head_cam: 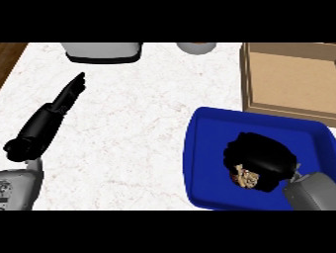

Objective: Pick the cupcake from the tray and place it in the cardboard box

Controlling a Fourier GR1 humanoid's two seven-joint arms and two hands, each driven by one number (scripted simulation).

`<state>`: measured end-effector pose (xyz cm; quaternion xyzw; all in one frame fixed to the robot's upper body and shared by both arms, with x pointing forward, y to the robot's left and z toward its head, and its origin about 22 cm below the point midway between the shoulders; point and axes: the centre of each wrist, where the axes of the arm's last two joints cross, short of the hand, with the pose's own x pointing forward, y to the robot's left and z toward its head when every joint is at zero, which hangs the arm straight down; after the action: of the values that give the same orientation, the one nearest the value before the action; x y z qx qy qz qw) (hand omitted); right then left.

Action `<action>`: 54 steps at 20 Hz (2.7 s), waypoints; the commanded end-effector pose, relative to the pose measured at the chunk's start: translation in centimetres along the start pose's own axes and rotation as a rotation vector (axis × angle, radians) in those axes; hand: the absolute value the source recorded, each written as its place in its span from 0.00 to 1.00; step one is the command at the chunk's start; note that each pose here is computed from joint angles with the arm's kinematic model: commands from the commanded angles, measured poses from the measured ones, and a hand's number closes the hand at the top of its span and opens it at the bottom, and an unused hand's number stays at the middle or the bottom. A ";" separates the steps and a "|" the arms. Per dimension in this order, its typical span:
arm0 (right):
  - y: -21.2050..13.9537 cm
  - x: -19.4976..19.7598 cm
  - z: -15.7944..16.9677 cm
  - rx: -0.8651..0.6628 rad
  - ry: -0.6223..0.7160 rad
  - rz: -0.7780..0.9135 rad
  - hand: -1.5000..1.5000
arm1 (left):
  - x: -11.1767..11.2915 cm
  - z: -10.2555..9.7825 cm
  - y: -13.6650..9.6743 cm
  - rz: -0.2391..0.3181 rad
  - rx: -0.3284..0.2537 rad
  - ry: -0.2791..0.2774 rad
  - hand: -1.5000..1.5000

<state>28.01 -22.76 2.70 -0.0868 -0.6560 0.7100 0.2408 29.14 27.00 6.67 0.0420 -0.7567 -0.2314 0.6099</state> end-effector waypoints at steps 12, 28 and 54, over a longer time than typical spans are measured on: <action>-11.8 -0.4 7.3 -0.498 0.121 -0.115 1.00 | -0.5 1.2 0.5 0.012 0.003 -0.002 0.50; -18.4 -12.5 10.4 -0.589 0.518 -0.105 1.00 | 0.6 -1.0 0.1 0.011 -0.034 -0.022 0.50; -15.4 -18.1 13.8 -0.287 0.355 -0.398 0.00 | 0.8 -1.9 -0.5 -0.010 -0.040 -0.052 0.50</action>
<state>41.25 -42.58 16.59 -0.2047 -0.6063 0.5928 0.4889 30.46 24.83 7.17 0.0188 -0.7677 -0.2480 0.5905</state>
